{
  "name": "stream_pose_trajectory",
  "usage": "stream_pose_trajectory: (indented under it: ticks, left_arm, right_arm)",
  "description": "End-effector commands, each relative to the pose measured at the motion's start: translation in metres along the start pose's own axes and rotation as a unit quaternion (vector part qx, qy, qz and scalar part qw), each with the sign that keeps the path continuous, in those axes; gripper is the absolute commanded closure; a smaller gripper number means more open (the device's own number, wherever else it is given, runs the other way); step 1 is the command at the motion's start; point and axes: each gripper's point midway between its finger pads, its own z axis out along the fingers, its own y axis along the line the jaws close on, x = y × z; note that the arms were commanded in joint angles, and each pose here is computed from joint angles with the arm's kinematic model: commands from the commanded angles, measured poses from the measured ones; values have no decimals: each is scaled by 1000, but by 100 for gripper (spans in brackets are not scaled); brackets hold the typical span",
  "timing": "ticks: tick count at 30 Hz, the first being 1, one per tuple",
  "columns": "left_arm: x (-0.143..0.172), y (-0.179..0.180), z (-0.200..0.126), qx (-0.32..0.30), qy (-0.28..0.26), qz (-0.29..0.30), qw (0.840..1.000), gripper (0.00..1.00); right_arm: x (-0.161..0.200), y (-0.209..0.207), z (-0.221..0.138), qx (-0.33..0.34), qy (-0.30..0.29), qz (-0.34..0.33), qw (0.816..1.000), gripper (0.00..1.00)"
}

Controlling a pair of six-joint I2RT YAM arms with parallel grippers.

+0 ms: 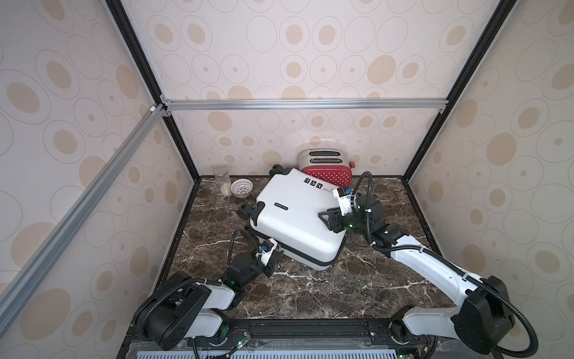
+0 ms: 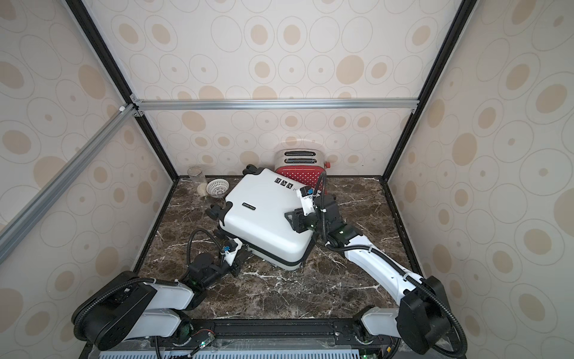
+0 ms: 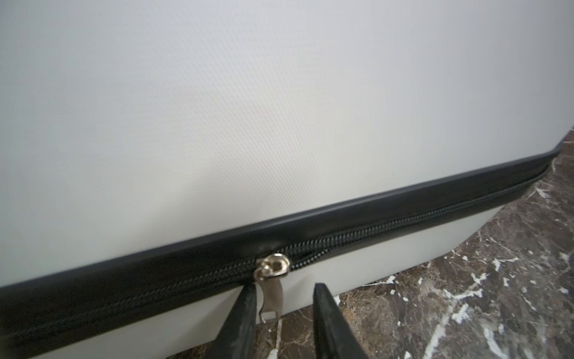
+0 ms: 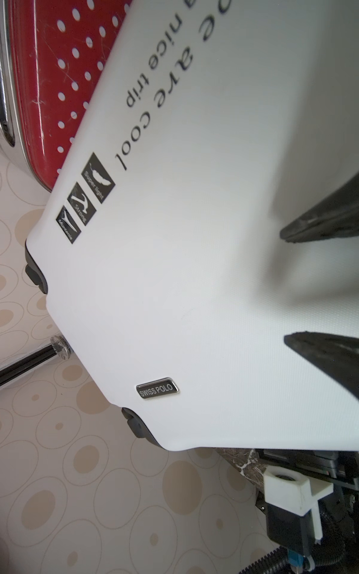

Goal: Open the suitcase zippers
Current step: Unzip the zipper on the suitcase.

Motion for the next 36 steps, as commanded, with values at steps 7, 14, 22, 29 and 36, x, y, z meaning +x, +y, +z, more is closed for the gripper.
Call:
stream_pose_trajectory:
  ticks: [7, 14, 22, 29, 36]
  left_arm:
    - [-43, -3, -3, 13, -82, 20, 996, 87]
    - [-48, 2, -8, -3, -85, 22, 996, 98]
    - [-44, 13, -7, -34, -74, -11, 997, 100]
    - [-36, 49, -18, -140, -34, -35, 989, 100]
    - [-48, 71, -25, -192, -36, -38, 980, 100]
  right_arm:
    - [72, -16, 1, 23, 118, 33, 992, 51]
    - [75, -17, 2, 23, 120, 34, 992, 51]
    - [75, -18, 0, 27, 120, 34, 992, 51]
    - [89, -30, 0, 57, 145, 39, 987, 51]
    - [98, -36, -4, 74, 156, 41, 984, 51]
